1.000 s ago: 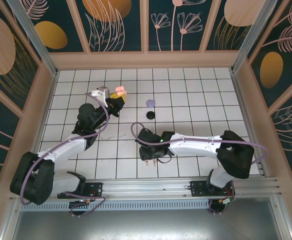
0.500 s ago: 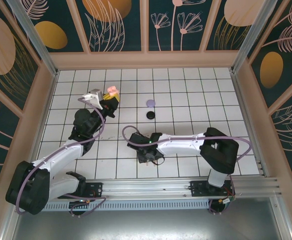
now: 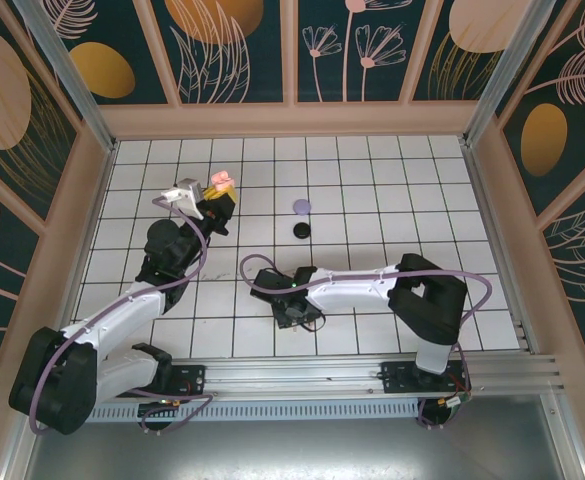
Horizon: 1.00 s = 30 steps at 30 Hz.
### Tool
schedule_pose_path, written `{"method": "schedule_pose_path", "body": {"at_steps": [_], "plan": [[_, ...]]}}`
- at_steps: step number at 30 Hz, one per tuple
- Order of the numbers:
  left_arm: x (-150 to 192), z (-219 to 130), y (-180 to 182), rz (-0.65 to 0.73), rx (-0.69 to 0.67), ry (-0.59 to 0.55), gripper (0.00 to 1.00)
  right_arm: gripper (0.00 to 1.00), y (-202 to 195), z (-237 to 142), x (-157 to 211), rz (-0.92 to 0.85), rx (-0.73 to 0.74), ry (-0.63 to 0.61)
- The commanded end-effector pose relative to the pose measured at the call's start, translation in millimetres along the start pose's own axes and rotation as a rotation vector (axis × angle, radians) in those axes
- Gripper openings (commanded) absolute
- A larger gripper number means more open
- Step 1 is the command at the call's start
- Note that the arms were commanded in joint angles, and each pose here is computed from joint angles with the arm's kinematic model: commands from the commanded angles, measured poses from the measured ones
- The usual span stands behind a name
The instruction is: Insert wireless bluetooth earbuds into charging case
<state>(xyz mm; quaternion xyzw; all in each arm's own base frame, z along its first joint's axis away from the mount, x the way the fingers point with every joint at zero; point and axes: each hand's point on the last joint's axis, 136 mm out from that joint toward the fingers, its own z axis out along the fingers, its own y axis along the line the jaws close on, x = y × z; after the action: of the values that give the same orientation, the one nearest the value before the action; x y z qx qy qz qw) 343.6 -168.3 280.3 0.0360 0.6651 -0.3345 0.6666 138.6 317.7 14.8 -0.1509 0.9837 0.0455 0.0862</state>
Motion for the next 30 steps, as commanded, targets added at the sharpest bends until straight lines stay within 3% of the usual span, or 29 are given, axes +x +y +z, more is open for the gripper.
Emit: {"method": "schedule_pose_path", "body": {"at_steps": [1,30], "plan": [[-13,-5,0,0.019,-0.002,-0.05,0.0,0.37,2,0,4,0.01,0.025,0.023],[-16,-7,-3,0.016,0.006,-0.062,0.0,0.29,-5,4,18,0.039,0.059,0.049]]}}
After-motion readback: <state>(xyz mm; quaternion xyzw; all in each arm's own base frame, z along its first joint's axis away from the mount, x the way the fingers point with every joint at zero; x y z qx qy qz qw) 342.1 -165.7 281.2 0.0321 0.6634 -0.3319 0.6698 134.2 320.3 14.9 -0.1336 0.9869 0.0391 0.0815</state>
